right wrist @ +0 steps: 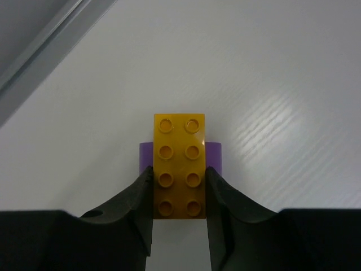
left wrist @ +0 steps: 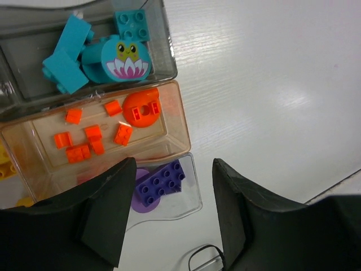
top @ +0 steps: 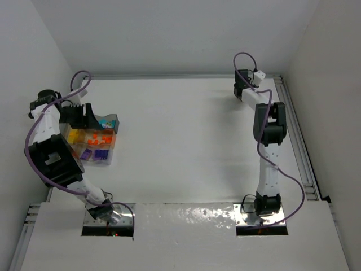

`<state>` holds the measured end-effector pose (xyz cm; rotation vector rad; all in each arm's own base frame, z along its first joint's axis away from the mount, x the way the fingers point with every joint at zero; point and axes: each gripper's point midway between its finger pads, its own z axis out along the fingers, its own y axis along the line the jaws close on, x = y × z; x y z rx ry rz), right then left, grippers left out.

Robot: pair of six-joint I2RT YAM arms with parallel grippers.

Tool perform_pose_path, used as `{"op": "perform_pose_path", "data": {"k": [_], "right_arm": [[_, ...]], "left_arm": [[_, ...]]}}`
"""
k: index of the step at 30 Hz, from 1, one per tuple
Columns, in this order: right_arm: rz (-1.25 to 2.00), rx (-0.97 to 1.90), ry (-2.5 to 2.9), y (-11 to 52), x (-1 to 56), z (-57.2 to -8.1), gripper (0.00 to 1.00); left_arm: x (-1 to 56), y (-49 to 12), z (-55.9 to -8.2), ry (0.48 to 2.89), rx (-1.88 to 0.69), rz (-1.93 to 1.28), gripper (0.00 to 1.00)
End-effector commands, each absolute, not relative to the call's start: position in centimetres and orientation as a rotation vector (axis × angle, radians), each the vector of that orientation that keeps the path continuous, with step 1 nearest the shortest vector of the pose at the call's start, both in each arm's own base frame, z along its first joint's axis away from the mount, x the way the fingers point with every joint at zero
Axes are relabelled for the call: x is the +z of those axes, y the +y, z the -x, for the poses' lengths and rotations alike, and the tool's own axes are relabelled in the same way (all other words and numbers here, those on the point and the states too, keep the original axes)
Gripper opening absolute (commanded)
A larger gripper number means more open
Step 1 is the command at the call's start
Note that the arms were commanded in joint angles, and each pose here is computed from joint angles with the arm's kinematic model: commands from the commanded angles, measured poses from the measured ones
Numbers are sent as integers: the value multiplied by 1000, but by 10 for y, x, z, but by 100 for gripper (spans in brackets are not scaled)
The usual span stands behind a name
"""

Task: Sort the legos into containers by color

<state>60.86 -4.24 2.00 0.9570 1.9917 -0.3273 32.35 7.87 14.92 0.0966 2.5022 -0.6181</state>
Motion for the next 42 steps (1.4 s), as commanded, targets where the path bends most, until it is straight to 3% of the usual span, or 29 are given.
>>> {"op": "perform_pose_path", "data": {"k": [1, 2, 6, 9, 16, 20, 27, 31, 39, 42], "right_arm": [[-669, 35, 1964, 19, 86, -622, 0], [-567, 241, 1909, 51, 127, -625, 0], [-338, 556, 1949, 143, 151, -584, 0], [-184, 764, 1951, 217, 173, -544, 0], [15, 1326, 1853, 368, 219, -441, 0], [74, 1416, 1843, 402, 232, -405, 0], [38, 1431, 1847, 414, 233, -381, 0], [45, 1436, 1845, 420, 237, -378, 0], [89, 1427, 1808, 435, 252, -370, 0], [87, 1434, 1801, 437, 255, -371, 0]], "left_arm": [[178, 60, -340, 2408, -514, -341, 54], [180, 42, -347, 2401, -458, -464, 54], [202, -14, -365, 2229, -462, -747, 59], [221, -42, -375, 2100, -573, -821, 75], [255, -82, -368, 1620, -438, -1248, 82], [268, -95, -353, 1420, -405, -1340, 82], [252, -110, -320, 1423, -514, -1414, 71], [240, -118, -308, 1464, -592, -1414, 82], [248, -119, -341, 1594, -504, -1178, 82], [245, -128, -339, 1610, -515, -1197, 78]]}}
